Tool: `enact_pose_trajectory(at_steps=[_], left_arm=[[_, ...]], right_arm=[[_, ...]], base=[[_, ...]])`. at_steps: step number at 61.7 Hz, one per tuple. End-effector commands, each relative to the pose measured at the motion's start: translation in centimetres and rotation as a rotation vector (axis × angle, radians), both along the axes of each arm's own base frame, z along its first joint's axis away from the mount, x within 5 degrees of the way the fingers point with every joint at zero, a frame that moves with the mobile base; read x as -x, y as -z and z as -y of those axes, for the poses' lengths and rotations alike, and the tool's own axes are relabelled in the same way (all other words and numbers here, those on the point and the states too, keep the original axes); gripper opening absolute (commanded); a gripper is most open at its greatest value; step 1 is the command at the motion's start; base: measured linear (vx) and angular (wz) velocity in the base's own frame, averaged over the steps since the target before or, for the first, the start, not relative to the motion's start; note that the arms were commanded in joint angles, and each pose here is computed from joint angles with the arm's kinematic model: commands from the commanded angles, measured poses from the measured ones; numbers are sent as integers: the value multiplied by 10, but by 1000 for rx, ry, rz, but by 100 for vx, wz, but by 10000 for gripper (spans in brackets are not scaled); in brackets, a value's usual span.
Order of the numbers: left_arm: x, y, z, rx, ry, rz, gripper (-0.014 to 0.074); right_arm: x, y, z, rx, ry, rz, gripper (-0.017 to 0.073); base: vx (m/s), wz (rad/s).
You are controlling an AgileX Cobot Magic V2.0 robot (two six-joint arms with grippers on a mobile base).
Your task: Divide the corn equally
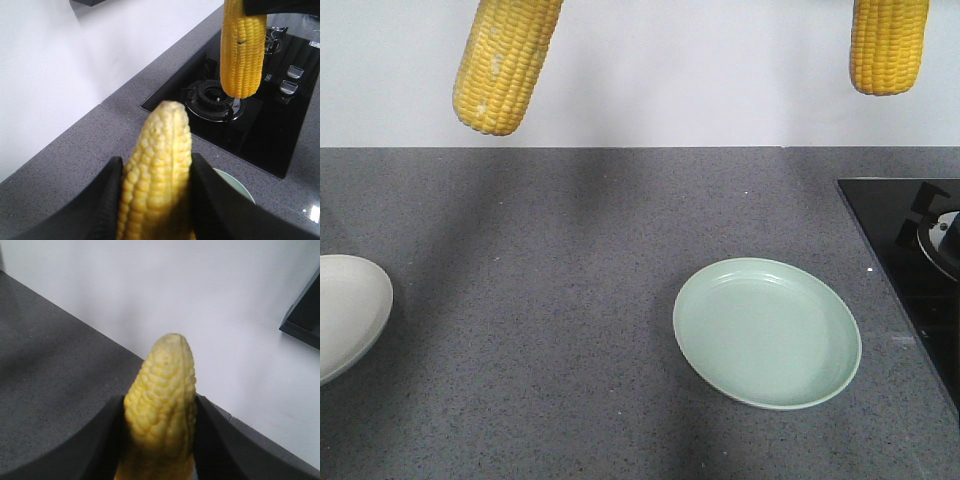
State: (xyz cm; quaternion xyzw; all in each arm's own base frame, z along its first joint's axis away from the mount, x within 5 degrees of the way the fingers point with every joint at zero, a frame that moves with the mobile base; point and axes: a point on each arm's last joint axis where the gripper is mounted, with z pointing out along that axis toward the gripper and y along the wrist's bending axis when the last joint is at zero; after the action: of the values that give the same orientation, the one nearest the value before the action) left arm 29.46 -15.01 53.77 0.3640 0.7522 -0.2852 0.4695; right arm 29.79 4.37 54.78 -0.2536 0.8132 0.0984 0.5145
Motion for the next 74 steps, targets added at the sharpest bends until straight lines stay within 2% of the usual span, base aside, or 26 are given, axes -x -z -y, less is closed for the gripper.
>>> enact_pose_trajectory(at_steps=[1,10,13,23,32,37,41,48,64,74], left_arm=[[21,-22,-4,70,13,65,-8],[21,-22,-4,70,13,65,-8],[21,-22,-4,70,13,65,-8],[21,-22,-4,71,13,65,-8],[21,-22,-4,71,13,65,-8],[21,-22,-4,71,13,65,-6],[21,-22,-4,71,13,65,-6],[21,-22,-4,71,13,65,-6],[21,-22,-4,71,13,65,-6],[21,-22,-4,71,13,65,-6]], right_arm=[[17,-16,1,-16,-4,64,-1],[16,-17,1,-24,2,77,-1],[16,-16,-1,-62,-1,55,-1],[8,-10,-13,-208,-88,-31,-1],[-10,1,-22,-307,-164,-96,-1],[-24,11,-24,-364,-154,-162,-1],[-35,22,-24,-386,-133,-217,-1],[-50,55,-24,-373,-110,-332,-1],[-63,161,-24,-306,-114,-649,-1],[-57,210,-22,-233,-148,-764,-1]], base=[[0,0],[0,0],[0,0],[0,0],[0,0],[0,0],[0,0],[0,0],[0,0],[0,0]])
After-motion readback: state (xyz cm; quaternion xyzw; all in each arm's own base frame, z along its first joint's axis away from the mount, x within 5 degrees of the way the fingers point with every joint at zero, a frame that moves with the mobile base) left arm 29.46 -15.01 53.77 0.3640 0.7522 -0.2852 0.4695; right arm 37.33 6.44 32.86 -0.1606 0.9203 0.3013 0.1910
